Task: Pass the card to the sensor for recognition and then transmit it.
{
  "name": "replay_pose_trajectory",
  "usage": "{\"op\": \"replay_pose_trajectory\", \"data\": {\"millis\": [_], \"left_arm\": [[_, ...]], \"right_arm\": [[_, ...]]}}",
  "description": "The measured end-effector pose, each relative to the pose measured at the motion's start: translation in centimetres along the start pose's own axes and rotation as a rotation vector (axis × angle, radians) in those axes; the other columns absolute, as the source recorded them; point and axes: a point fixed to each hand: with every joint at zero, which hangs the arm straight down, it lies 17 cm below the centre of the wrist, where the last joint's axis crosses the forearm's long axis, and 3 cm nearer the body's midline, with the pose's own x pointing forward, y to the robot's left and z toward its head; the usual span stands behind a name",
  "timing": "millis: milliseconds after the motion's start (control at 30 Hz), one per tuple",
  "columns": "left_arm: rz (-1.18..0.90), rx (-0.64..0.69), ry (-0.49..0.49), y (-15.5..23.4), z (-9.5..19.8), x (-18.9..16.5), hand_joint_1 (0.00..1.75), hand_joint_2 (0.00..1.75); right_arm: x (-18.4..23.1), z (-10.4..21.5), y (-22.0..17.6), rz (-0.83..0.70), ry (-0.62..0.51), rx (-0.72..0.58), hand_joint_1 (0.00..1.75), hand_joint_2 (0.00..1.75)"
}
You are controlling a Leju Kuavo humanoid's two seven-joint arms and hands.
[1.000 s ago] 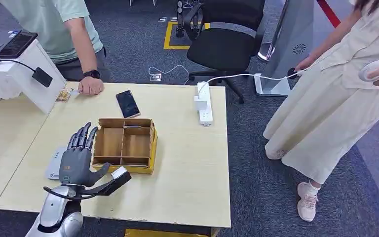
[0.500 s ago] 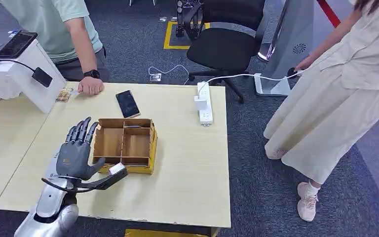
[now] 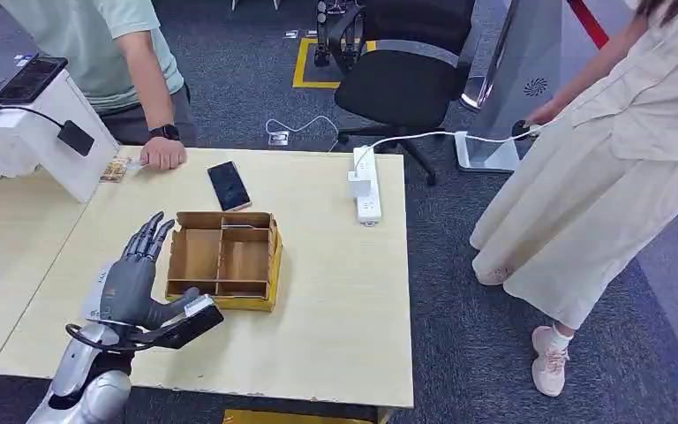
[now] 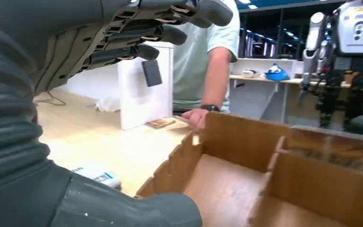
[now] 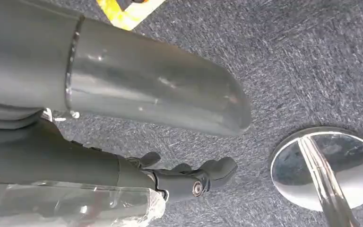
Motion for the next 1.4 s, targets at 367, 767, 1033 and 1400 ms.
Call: {"op": "replay_pose_trajectory", "data": {"millis": [367,767,1033,1400], "left_arm": [[0.1,0.065,-0.08,2.2,-0.4,3.8,0.0,1.75],[0.075,0.074,-0.075,2.6,0.1,3.5,0.0,1.75],[-0.048,0.06,-0.057,1.9,0.9,2.3,0.0,1.75],[-0.208,0.028,-0.024,-0.5,2.5,0.6,0.0,1.75]], "right_arm": [[0.0,-0.2,-0.3,-0.013,0.006,-0.011,0.0,0.0],[-0.1,-0.2,-0.4,-0.014,0.007,-0.012,0.0,0.0],[0.1,-0.2,-0.3,-0.014,0.005,-0.011,0.0,0.0],[0.1,-0.2,-0.4,-0.012,0.0,-0.015,0.0,0.0]]}}
